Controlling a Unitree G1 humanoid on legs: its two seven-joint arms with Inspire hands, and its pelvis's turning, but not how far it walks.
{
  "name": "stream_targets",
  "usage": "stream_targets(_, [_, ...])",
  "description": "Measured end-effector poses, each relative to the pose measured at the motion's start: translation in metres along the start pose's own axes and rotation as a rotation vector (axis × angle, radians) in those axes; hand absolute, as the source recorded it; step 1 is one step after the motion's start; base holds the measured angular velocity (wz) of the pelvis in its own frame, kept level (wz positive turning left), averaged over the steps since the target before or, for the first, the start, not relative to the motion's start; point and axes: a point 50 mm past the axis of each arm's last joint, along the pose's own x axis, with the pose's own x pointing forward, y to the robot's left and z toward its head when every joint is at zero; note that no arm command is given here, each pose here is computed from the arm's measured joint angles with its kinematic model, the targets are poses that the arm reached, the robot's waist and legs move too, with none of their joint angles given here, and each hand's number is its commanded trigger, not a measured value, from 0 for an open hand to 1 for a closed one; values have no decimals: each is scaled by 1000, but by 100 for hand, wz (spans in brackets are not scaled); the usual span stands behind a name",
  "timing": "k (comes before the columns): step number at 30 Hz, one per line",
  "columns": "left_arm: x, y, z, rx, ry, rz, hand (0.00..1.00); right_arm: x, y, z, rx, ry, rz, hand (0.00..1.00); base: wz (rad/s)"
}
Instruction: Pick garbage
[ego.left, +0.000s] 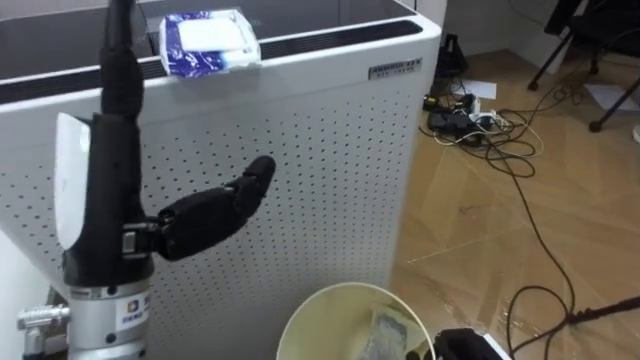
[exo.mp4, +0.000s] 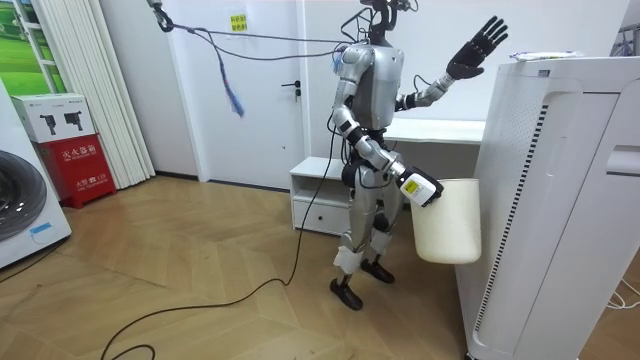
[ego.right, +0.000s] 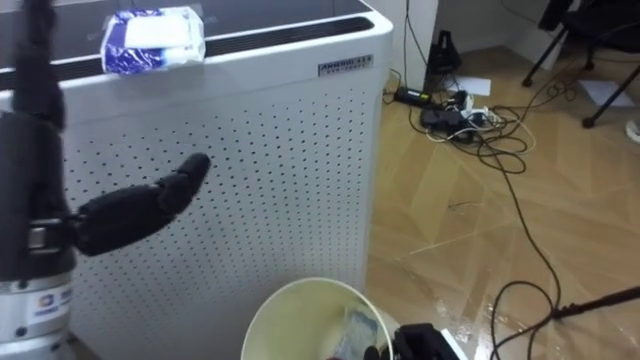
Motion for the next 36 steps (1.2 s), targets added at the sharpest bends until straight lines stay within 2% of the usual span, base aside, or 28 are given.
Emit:
stream_targets(5, [4,7,7,7,-41,54,0,-3,1,-4,-10,14,11,100,-3])
stream_targets(17, [4,6,8,28,-58,43,0,-3,2,-5,-41,20,26,100,-3])
stream_targets(29, [-1,1,1,194,-98,-119,0,-4,1,-5,-54,23,73,100,0])
stream_targets(36, [-4,6,-11,280,-70,-217,0,-7,-11,-4,-123,38,75,100,-2])
